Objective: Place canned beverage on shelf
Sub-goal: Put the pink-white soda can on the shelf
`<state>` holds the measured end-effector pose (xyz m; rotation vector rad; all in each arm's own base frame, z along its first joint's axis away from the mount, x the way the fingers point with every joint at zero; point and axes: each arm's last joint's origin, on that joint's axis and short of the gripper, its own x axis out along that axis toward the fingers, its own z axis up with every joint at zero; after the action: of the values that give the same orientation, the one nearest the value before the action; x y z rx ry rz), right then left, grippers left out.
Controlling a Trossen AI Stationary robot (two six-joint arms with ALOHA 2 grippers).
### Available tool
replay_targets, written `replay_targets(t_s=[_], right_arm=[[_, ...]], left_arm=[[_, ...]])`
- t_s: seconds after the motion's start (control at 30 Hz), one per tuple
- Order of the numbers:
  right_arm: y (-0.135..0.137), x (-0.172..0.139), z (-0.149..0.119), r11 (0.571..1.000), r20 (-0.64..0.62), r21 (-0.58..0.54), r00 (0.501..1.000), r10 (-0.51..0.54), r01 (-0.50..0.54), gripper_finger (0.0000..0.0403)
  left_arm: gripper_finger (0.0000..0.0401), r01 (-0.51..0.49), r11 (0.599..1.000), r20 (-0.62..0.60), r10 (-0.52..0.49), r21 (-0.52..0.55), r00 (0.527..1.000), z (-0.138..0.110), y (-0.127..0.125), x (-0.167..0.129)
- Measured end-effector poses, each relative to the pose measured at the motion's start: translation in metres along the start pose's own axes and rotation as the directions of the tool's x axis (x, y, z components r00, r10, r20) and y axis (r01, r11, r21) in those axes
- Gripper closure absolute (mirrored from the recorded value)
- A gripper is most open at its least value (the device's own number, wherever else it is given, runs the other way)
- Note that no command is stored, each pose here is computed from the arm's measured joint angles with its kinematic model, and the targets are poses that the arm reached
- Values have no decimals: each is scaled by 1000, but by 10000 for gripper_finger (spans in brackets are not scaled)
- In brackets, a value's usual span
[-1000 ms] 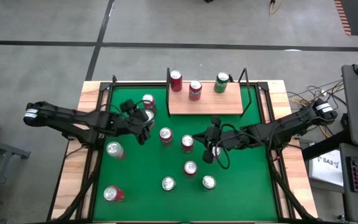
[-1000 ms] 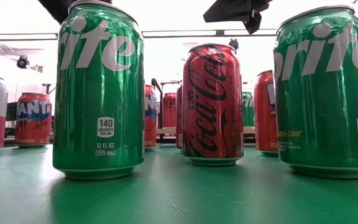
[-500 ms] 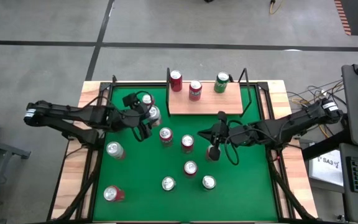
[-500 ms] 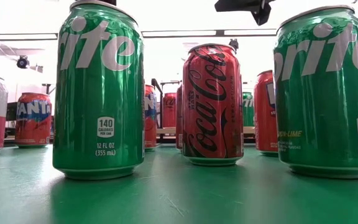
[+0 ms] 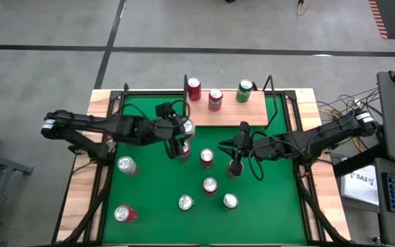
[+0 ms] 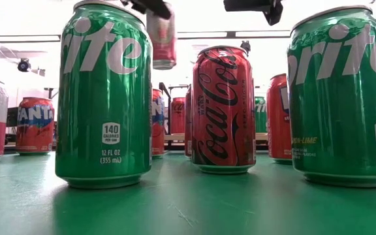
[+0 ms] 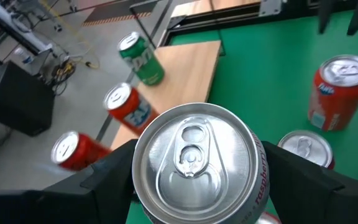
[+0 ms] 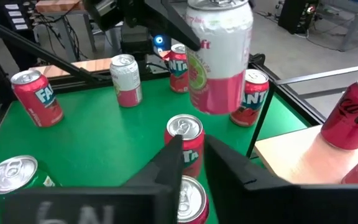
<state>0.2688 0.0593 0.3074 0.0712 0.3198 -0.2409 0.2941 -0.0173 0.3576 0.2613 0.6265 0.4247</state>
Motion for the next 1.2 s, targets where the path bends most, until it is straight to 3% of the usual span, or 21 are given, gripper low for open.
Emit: replay_targets(t_s=[0.37, 0.53, 0.67, 1.2], right_arm=[[-5, 4, 0, 993, 20, -43, 993, -114, 114, 119], [-6, 15, -6, 985, -7, -107, 991, -135, 134, 57], [-5, 23, -7, 983, 5, -125, 990, -138, 138, 39], [-10, 34, 1, 983, 92, -128, 988, -124, 135, 38]], left_arm=[[118, 44, 999, 31, -45, 14, 999, 22, -14, 19], [118, 63, 998, 74, -62, -1, 995, 31, -16, 21], [118, 88, 996, 116, -87, -5, 989, 36, -18, 22], [117, 151, 988, 227, -140, -32, 964, 46, -20, 23]])
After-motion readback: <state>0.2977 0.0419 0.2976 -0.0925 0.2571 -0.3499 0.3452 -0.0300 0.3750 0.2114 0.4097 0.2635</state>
